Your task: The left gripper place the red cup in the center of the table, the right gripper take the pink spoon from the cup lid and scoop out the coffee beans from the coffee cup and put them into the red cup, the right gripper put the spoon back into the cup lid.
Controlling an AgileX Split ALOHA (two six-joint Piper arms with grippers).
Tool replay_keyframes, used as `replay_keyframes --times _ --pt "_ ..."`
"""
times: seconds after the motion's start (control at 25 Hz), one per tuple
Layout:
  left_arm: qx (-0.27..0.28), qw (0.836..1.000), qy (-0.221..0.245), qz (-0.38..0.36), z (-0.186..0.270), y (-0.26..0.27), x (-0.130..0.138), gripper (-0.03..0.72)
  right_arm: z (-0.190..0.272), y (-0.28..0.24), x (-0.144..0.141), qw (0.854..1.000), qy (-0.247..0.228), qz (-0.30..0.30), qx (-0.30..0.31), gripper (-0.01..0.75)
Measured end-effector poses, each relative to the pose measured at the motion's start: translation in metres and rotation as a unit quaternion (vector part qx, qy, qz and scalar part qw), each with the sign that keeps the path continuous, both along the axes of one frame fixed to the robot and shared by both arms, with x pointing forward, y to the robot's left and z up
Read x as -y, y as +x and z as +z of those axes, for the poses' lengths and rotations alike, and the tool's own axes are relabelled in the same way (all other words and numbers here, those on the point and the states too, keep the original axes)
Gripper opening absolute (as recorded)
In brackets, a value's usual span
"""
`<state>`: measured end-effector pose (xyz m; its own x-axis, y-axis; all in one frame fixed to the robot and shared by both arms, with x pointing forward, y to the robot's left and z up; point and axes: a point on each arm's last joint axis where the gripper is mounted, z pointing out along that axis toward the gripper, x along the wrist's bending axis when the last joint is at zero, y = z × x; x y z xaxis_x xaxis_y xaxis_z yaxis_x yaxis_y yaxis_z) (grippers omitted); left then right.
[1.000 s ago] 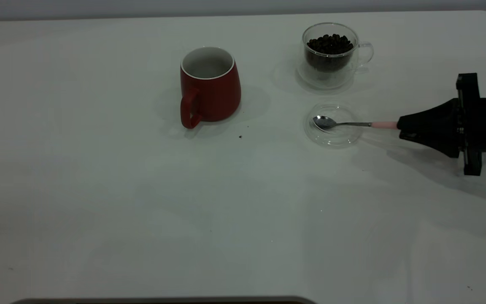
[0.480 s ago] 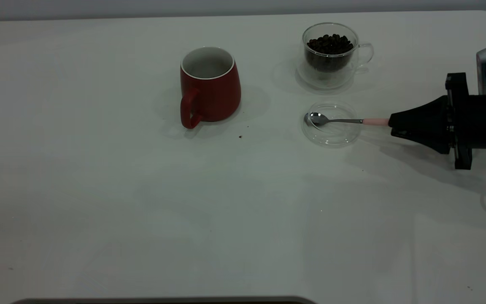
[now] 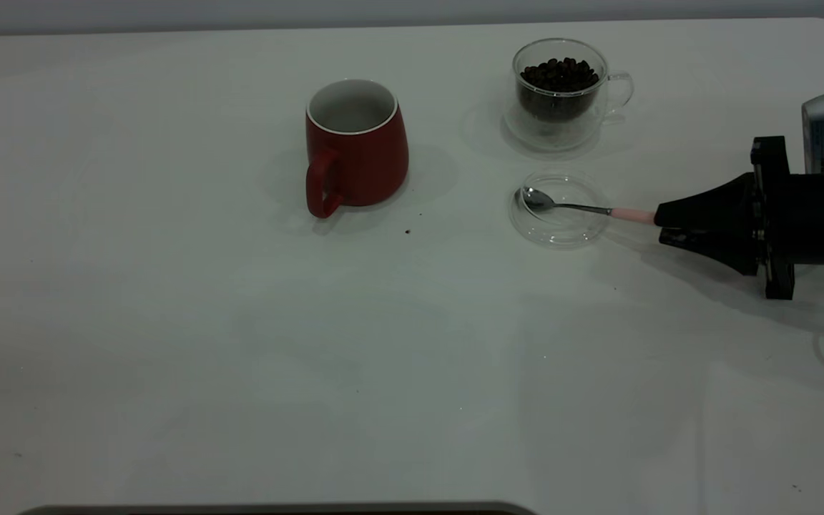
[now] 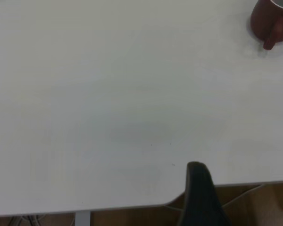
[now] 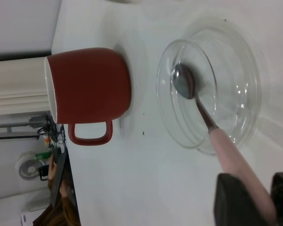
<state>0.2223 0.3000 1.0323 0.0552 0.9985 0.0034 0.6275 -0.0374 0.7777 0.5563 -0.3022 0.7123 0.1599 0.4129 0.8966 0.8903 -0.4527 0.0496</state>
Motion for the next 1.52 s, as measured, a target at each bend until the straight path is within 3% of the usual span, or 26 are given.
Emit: replay_keyframes --times 0.16,0.28,0.64,0.84,1.12,1.36,1.52 --pt "0.000 1.000 0.000 0.000 0.000 0.000 0.000 0.529 0.001 0.000 0.000 1.000 0.006 0.000 0.003 0.447" --pt "0.000 1.000 0.000 0.000 0.000 0.000 0.000 0.529 0.001 0.000 -0.001 1.000 0.007 0.000 0.004 0.547" --pt "0.000 1.000 0.000 0.000 0.000 0.000 0.000 0.529 0.039 -0.011 0.027 0.999 -0.016 -0.034 -0.019 0.577" --pt "0.000 1.000 -0.001 0.001 0.000 0.000 0.000 0.529 0.077 -0.029 0.047 0.995 -0.077 -0.040 -0.040 0.577" --pt "0.000 1.000 -0.001 0.001 0.000 0.000 0.000 0.529 0.159 -0.045 0.053 0.979 -0.191 0.008 -0.073 0.577" --pt "0.000 1.000 -0.001 0.001 0.000 0.000 0.000 0.529 0.254 -0.084 0.042 0.951 -0.300 0.034 -0.067 0.577" --pt "0.000 1.000 -0.001 0.001 0.000 0.000 0.000 0.529 0.307 -0.130 0.036 0.919 -0.390 0.044 -0.033 0.577"
